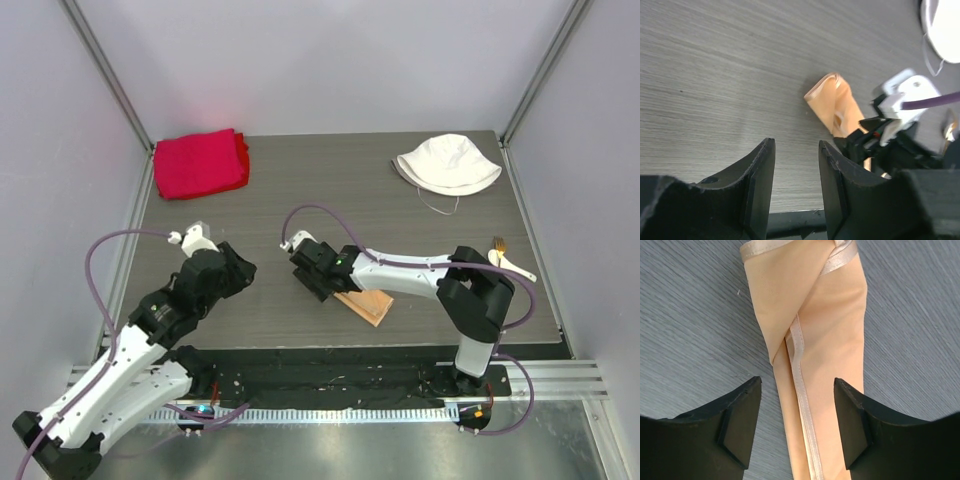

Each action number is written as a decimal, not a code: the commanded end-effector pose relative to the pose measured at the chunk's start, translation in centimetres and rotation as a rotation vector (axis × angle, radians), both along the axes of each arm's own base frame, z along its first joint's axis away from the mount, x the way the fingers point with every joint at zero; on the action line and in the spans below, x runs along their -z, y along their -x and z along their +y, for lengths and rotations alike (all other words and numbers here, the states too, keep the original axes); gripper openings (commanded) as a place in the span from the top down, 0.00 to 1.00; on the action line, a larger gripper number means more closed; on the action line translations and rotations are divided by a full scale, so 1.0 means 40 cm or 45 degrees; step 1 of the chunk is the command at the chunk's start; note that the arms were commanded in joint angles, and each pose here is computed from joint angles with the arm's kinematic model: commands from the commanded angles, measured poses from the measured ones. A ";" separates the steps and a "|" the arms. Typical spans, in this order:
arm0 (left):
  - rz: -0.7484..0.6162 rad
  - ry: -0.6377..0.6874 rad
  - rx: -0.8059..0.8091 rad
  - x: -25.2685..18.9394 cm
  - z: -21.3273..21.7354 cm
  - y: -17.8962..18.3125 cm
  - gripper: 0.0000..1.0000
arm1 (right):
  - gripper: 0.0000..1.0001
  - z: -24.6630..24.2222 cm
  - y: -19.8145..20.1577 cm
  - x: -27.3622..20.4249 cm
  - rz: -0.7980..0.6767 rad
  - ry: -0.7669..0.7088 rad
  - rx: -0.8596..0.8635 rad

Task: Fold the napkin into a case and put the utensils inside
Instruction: Pick up the smaller rectangle-folded napkin from the center of the board.

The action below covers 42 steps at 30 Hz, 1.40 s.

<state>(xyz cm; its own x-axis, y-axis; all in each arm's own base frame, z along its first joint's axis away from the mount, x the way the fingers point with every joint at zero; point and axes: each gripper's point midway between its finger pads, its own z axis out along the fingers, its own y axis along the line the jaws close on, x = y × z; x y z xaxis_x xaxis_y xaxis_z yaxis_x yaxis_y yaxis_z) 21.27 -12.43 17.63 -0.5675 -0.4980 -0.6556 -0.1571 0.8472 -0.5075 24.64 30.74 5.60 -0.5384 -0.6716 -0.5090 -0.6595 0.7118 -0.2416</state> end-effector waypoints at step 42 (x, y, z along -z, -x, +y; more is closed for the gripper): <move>-0.117 0.008 -0.130 -0.063 0.050 -0.015 0.56 | 0.99 0.083 -0.076 0.050 -0.010 -0.124 0.139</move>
